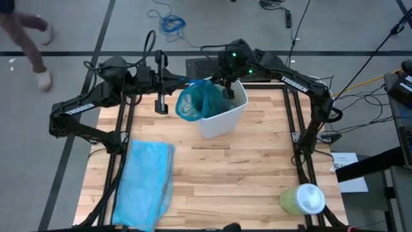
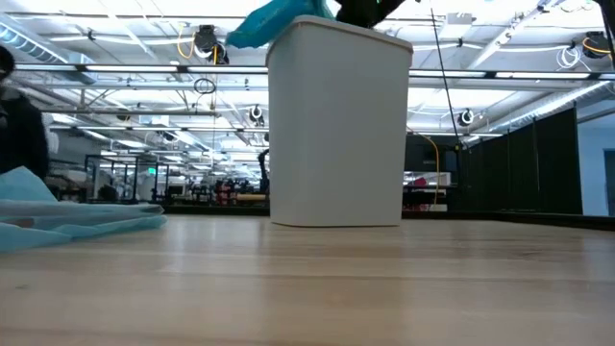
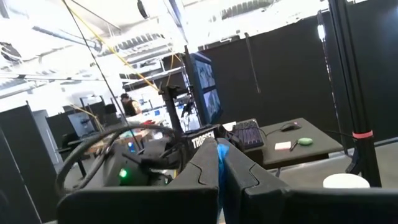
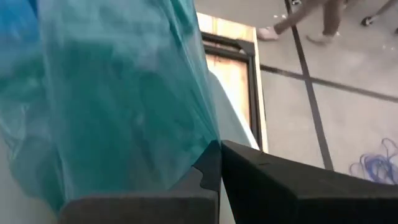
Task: Place trash/remove bag and relplace
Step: Close the trash bag
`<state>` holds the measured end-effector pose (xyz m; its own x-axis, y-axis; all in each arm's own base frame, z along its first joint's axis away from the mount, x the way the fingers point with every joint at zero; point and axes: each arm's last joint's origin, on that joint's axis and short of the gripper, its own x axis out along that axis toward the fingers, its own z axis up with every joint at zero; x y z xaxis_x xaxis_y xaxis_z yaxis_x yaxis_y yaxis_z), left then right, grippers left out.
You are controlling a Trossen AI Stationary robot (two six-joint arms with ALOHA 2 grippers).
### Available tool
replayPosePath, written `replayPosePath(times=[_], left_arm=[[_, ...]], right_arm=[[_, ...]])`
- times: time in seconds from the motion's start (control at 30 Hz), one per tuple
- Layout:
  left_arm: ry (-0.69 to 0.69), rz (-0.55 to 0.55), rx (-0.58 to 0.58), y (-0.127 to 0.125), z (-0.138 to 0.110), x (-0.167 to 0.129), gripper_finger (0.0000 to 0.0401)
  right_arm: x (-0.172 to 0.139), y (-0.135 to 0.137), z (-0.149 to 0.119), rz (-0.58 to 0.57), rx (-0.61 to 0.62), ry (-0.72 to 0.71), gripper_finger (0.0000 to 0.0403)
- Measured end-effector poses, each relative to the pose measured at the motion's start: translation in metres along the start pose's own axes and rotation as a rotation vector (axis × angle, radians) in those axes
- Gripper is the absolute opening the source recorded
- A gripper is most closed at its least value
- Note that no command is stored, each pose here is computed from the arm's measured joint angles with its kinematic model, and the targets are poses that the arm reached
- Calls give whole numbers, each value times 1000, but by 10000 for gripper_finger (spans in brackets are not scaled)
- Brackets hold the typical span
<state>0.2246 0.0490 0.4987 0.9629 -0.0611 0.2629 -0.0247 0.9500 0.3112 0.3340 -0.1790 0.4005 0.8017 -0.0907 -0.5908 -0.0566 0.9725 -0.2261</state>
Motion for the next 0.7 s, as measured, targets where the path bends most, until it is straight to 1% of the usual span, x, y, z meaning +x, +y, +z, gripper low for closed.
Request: replayPosePath(times=[0.17,0.4,0.57,0.7], left_arm=[[9,-2,-2,0,-1,0,0],[51,-8,7,-1,-4,-1,0],[118,26,23,-1,-9,-2,0],[137,35,19,-2,-11,-2,0]], right_arm=[[10,0,-11,10,22,27,0],[11,-1,-14,-5,45,49,0],[0,-4,-14,-83,71,69,0],[-13,-1,-9,-101,70,44,0]])
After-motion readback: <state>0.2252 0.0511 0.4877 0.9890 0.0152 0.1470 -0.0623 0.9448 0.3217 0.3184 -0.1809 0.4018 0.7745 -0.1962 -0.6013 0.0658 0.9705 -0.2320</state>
